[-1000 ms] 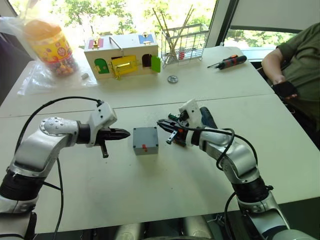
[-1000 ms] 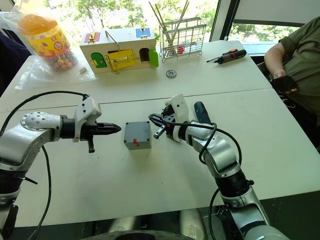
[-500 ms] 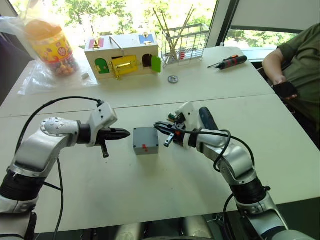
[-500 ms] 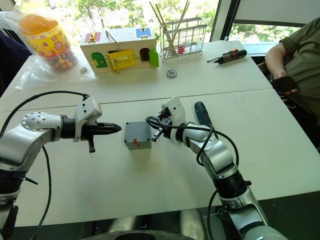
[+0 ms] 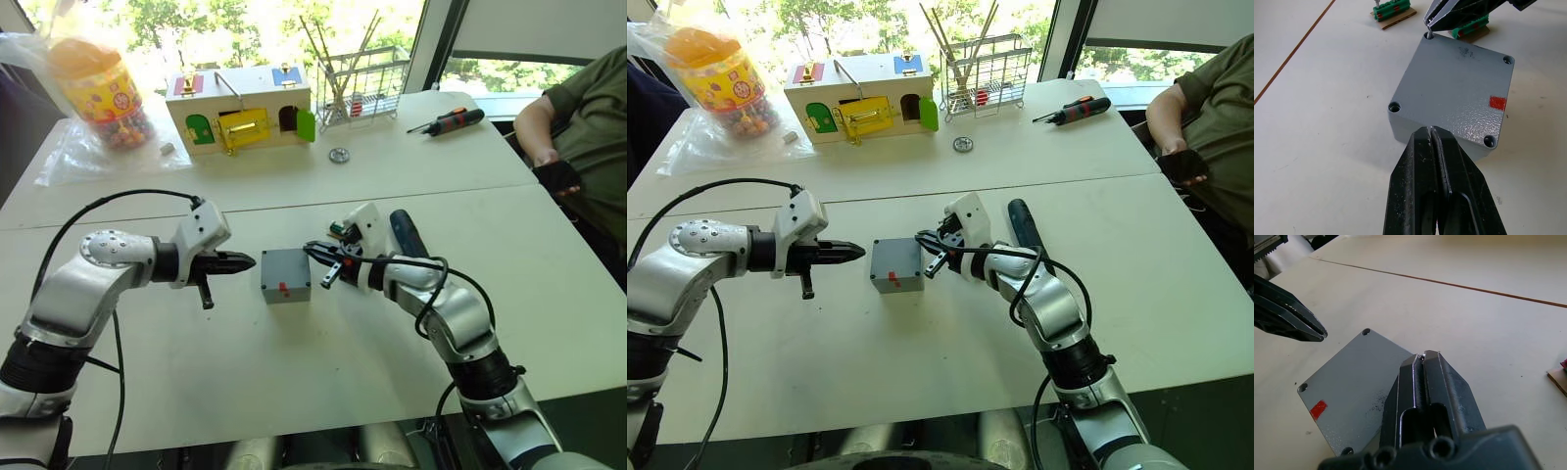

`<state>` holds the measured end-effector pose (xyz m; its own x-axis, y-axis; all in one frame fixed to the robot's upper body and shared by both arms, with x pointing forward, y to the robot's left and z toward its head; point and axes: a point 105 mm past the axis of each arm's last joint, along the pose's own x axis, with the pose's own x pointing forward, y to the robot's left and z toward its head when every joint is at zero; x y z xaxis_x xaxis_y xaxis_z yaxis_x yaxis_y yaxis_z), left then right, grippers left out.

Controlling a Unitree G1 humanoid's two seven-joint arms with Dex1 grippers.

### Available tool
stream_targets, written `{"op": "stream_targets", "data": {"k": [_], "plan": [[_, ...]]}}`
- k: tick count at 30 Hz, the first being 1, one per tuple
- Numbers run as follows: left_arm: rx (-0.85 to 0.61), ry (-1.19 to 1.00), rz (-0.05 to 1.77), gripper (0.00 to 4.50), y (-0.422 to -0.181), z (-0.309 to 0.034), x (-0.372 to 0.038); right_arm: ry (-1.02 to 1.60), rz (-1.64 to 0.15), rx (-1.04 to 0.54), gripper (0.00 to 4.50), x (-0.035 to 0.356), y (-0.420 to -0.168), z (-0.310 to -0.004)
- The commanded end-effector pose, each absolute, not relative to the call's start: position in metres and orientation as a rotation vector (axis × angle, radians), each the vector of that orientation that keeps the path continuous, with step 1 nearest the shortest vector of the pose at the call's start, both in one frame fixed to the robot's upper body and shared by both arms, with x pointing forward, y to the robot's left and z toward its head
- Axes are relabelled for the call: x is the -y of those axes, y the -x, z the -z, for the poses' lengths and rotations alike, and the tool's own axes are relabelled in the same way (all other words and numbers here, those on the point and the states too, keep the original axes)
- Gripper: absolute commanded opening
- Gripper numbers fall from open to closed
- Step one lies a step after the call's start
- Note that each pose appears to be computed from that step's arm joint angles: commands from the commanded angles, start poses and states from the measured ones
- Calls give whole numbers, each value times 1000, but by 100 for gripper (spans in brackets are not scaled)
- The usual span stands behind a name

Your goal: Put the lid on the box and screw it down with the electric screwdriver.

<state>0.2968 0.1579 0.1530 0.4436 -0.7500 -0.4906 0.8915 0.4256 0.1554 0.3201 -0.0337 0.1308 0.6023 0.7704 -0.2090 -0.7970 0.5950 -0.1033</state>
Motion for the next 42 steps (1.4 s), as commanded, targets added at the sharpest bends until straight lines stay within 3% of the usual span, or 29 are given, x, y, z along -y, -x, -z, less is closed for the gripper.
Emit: {"op": "stream_targets", "data": {"k": [1, 4, 5, 7, 12, 14, 19, 23, 24, 28, 32, 42], "plan": [[-347, -457, 1064, 0, -297, -158, -155, 192, -930, -104, 4, 27, -319, -138], [-340, -453, 1066, 0, -297, -160, -154, 190, -932, -101, 4, 26, -319, -139], [-338, -441, 1066, 0, -297, -161, -153, 190, -933, -98, 28, 26, -319, -140], [-338, -430, 1069, 0, -297, -162, -154, 192, -934, -96, 88, 26, -319, -140], [-315, -413, 1067, 0, -300, -164, -151, 207, -929, -89, 317, 31, -319, -143], [-280, -377, 1069, 0, -303, -171, -145, 212, -914, -70, 317, 36, -321, -152], [-221, -319, 1151, 0, -298, -189, -125, 141, -809, 27, 317, 71, -326, -208], [-208, -370, 1248, 0, -287, -195, -110, 181, -768, -55, 317, 110, -322, -231], [-203, -397, 1290, 0, -282, -196, -105, 229, -736, -120, 349, 126, -323, -232], [-198, -524, 1406, 0, -267, -193, -96, 285, -615, -529, 445, 183, -313, -211], [-179, -650, 1467, 0, -261, -186, -89, 251, -605, -875, 445, 215, -292, -184], [-160, -650, 1468, 0, -256, -174, -79, 44, -626, -1094, 445, 208, -308, -162]]}}
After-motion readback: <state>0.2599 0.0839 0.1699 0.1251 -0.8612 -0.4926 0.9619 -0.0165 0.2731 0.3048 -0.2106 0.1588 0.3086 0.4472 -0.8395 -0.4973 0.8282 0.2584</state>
